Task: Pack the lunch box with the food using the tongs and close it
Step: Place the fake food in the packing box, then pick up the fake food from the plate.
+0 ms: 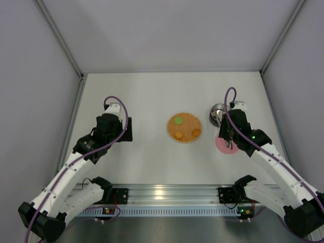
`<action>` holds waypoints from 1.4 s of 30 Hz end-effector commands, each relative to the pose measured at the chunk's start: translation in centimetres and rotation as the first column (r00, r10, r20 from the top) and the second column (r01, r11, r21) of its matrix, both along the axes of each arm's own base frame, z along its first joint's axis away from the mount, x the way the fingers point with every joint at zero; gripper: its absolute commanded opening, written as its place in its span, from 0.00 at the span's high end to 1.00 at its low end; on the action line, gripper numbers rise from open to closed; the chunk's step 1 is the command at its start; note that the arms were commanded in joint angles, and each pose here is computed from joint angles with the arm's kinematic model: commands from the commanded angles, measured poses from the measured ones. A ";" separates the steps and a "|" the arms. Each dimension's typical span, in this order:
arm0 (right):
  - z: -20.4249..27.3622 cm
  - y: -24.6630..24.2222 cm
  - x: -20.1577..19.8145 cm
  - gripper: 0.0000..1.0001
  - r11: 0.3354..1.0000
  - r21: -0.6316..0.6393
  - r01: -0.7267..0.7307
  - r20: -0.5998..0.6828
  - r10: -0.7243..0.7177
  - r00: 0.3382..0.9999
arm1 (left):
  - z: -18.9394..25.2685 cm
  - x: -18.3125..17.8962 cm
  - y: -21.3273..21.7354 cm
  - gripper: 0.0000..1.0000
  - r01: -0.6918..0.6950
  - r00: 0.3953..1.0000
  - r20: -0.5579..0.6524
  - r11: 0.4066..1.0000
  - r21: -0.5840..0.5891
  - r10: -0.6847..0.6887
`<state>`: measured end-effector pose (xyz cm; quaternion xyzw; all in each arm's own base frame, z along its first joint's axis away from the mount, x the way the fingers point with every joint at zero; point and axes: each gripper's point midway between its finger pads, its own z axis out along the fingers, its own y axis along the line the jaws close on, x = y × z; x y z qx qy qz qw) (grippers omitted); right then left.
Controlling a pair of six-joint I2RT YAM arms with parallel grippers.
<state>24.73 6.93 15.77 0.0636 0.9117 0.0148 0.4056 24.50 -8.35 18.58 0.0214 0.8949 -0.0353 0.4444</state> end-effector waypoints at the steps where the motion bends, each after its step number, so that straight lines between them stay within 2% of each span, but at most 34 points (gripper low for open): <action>1: 1.0 -0.2 0.9 0.62 1.000 0.010 0.008 0.046 -0.009 0.999 | -0.1 0.2 -0.2 0.01 -0.002 1.000 0.007 1.000 -0.005 0.002; 6: 1.9 0.8 0.7 0.62 0.998 0.052 -0.038 0.056 0.035 0.998 | -0.2 0.3 -0.2 0.01 -0.002 1.000 0.006 1.000 -0.003 0.003; 10: 2.8 2.7 0.3 0.62 0.989 0.114 -0.098 0.071 0.090 0.993 | -0.2 0.3 -0.2 0.01 -0.003 1.000 0.006 1.000 -0.004 0.003; 16: 3.7 6.5 -0.4 0.62 0.972 0.136 -0.191 0.086 0.181 0.980 | -0.2 0.3 -0.2 0.01 -0.003 1.000 0.003 1.000 -0.003 0.003; 29: 1.0 13.2 -1.5 0.62 0.942 0.104 -0.318 0.025 0.318 0.948 | -0.3 0.3 -0.3 0.01 -0.002 1.000 0.001 1.000 -0.001 0.002; 42: 2.3 15.9 1.0 0.57 0.936 0.081 -0.343 0.051 0.339 0.939 | -0.5 0.4 -0.2 0.01 -0.006 1.000 -0.004 1.000 0.001 0.006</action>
